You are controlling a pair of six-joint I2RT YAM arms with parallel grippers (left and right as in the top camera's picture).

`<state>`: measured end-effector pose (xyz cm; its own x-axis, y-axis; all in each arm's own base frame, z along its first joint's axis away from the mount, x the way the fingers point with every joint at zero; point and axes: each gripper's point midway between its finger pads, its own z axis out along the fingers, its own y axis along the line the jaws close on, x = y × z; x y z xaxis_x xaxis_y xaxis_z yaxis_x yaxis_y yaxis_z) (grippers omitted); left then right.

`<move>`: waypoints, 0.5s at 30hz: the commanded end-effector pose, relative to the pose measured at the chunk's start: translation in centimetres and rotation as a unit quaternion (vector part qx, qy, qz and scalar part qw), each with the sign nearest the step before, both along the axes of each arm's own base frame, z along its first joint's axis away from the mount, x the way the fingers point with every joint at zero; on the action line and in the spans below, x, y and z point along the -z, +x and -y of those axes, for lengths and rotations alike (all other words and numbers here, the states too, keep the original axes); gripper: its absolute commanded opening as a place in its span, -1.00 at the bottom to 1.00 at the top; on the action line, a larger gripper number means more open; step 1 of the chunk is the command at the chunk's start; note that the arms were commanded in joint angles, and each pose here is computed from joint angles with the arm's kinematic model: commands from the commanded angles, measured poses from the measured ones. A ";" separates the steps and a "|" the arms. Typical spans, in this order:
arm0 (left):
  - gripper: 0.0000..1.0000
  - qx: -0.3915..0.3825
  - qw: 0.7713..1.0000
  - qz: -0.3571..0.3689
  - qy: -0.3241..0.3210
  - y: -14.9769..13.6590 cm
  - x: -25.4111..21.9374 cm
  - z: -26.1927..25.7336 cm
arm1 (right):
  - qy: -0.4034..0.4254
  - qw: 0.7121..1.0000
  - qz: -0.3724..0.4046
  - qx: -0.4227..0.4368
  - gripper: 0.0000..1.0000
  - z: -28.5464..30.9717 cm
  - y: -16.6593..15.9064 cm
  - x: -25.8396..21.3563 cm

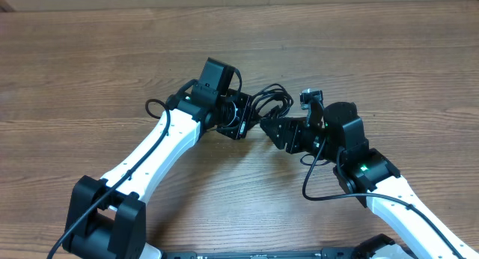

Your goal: Untangle cables

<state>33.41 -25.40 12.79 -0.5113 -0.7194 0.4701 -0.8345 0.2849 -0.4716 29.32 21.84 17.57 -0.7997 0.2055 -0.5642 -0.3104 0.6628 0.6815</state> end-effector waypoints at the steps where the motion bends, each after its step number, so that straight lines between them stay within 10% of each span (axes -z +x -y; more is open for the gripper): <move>1: -0.92 0.019 0.999 0.047 -0.001 0.6 -1.9 0.3 | 0.011 1.000 0.016 -0.007 0.10 -0.4 0.3 -1.3; 15: -0.92 0.081 0.986 0.149 0.000 2.2 -3.4 1.2 | 0.013 1.000 0.021 -0.004 0.12 -0.4 0.4 -1.5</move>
<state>35.10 -26.01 13.88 -0.6664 -0.6577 0.3512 -0.6934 0.3736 -0.6161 29.50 22.06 18.11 -0.7885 0.2085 -0.5786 -0.3297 0.6508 0.6839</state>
